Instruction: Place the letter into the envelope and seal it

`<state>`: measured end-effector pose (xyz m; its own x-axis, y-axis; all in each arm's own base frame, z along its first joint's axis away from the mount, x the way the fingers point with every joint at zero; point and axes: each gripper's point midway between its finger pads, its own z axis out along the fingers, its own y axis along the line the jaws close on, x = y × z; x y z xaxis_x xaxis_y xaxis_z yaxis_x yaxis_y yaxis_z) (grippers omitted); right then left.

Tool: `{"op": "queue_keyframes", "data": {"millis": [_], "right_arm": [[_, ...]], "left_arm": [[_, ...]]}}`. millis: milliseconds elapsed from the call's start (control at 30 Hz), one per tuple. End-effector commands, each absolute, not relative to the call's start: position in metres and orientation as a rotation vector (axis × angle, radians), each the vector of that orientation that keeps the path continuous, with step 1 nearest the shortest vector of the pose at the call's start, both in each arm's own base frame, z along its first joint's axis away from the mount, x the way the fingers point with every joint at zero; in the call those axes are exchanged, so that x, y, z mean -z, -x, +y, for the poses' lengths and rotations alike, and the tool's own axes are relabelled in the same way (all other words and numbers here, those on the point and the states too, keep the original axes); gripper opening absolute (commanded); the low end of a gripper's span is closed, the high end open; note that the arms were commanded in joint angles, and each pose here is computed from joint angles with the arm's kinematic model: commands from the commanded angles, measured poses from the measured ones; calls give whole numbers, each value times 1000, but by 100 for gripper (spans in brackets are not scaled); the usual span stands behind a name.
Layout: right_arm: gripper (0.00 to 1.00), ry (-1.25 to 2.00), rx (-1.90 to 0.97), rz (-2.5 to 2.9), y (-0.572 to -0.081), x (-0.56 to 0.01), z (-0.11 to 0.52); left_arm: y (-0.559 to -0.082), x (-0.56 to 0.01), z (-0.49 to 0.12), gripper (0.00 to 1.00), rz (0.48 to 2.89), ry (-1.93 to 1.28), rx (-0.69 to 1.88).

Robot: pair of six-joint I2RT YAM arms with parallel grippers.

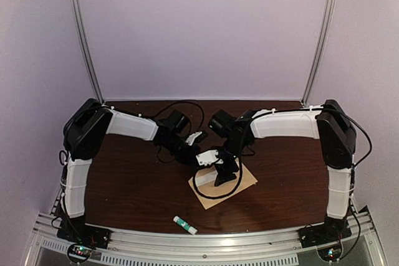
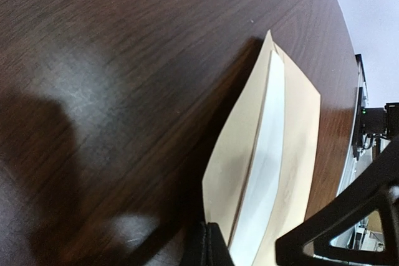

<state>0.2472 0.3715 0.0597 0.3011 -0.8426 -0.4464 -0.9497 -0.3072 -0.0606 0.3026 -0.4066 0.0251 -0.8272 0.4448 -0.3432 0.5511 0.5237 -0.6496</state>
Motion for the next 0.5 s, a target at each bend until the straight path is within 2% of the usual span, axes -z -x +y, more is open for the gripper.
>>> {"op": "queue_keyframes", "data": {"millis": [0,467], "right_arm": [[83,2299,-533,1613,-241,-59,383],[85,2351,-573,1729,-238,-28,389]], "left_arm": [[-306,-40,-419,0,2528,-904,1299],[-302,-51,-428,0,2480,-913,1415]]}}
